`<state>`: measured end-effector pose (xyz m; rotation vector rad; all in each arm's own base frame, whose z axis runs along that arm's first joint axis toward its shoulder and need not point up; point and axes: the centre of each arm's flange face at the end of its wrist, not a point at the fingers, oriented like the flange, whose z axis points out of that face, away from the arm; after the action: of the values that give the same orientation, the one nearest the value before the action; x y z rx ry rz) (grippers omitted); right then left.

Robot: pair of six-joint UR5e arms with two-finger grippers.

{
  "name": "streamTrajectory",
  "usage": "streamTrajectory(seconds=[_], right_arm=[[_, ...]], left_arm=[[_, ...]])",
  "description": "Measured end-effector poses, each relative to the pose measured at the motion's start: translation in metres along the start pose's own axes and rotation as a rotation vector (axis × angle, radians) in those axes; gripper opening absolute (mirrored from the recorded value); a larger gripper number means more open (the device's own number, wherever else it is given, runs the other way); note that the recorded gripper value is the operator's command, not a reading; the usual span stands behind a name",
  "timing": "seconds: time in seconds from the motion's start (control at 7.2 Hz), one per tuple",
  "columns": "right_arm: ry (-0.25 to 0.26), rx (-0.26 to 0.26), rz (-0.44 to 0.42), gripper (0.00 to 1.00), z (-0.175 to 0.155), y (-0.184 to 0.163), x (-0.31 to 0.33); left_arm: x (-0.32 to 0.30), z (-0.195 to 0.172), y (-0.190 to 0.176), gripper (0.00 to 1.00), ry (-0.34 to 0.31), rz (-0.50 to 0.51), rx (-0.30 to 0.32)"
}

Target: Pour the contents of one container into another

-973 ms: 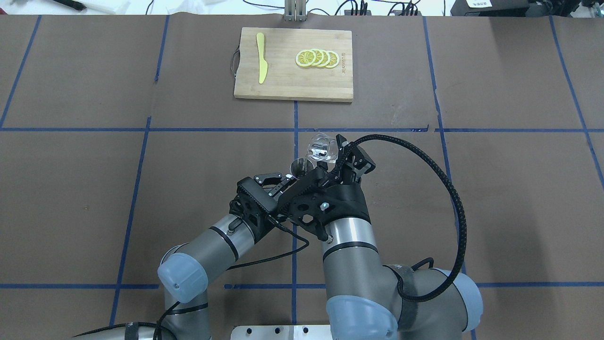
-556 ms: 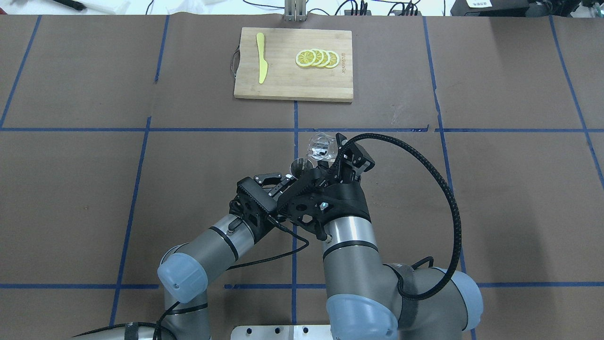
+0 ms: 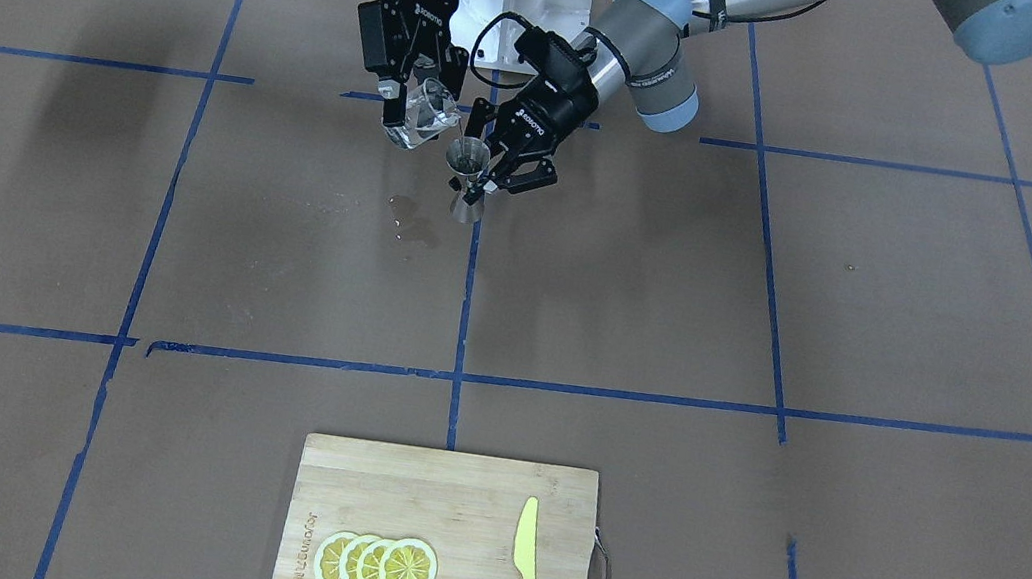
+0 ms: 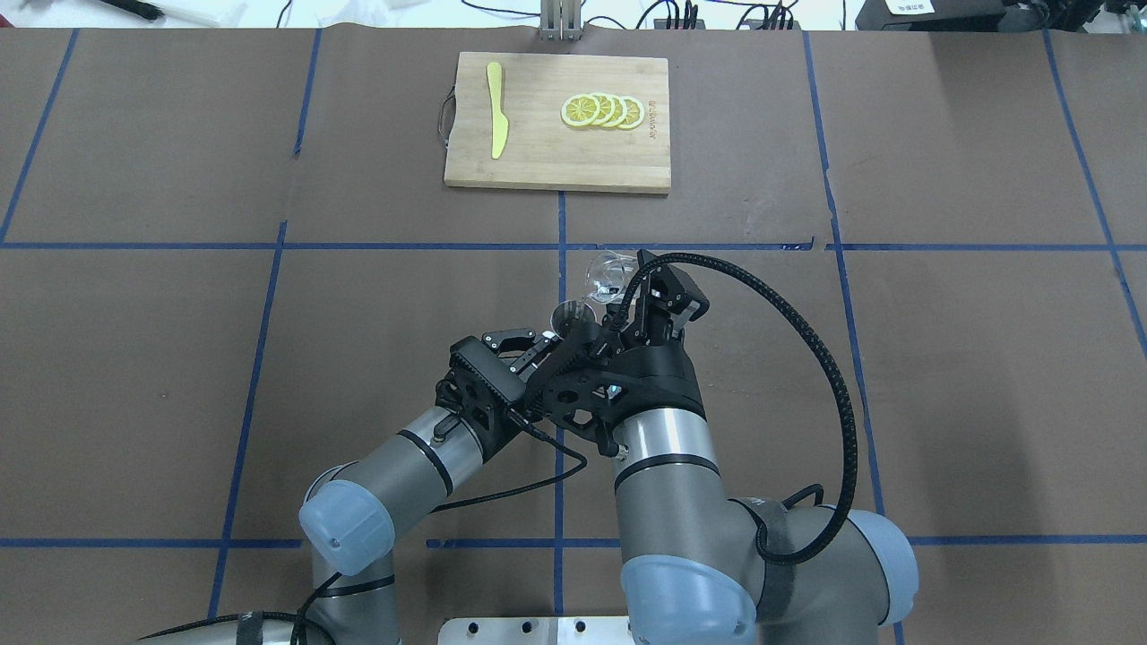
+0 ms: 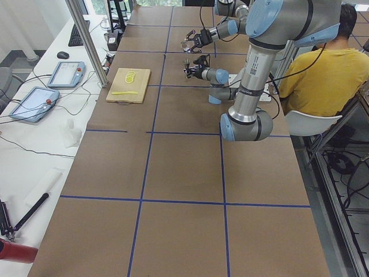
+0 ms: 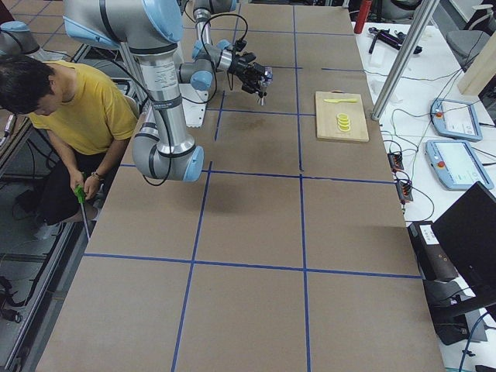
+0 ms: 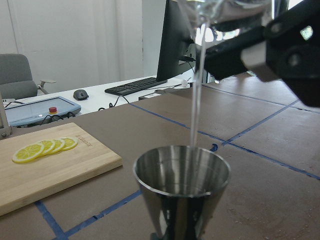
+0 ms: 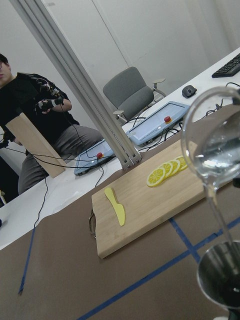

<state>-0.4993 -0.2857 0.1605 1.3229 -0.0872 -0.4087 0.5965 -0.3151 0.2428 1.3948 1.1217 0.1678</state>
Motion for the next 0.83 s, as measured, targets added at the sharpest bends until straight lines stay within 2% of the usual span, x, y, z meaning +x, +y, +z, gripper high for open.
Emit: streamTrajectory(seconds=[0.42,0.56,0.69,0.83], right_arm=[[0.005,0.001,-0.040,0.00,0.002,-0.001,0.002],[0.003,0.006,-0.003,0.00,0.001,-0.004,0.003],[-0.008,0.010,0.091,0.00,-0.001,-0.009,0.004],[-0.032,0.013,0.230,0.00,-0.003,-0.015,0.004]], left_arm=[[0.000,0.000,-0.001,0.00,-0.001,0.001,0.001],[0.000,0.000,0.000,0.00,-0.001,0.001,0.000],[0.000,0.000,0.000,0.00,-0.001,0.000,0.001],[0.000,-0.001,0.000,0.00,-0.001,-0.001,0.001]])
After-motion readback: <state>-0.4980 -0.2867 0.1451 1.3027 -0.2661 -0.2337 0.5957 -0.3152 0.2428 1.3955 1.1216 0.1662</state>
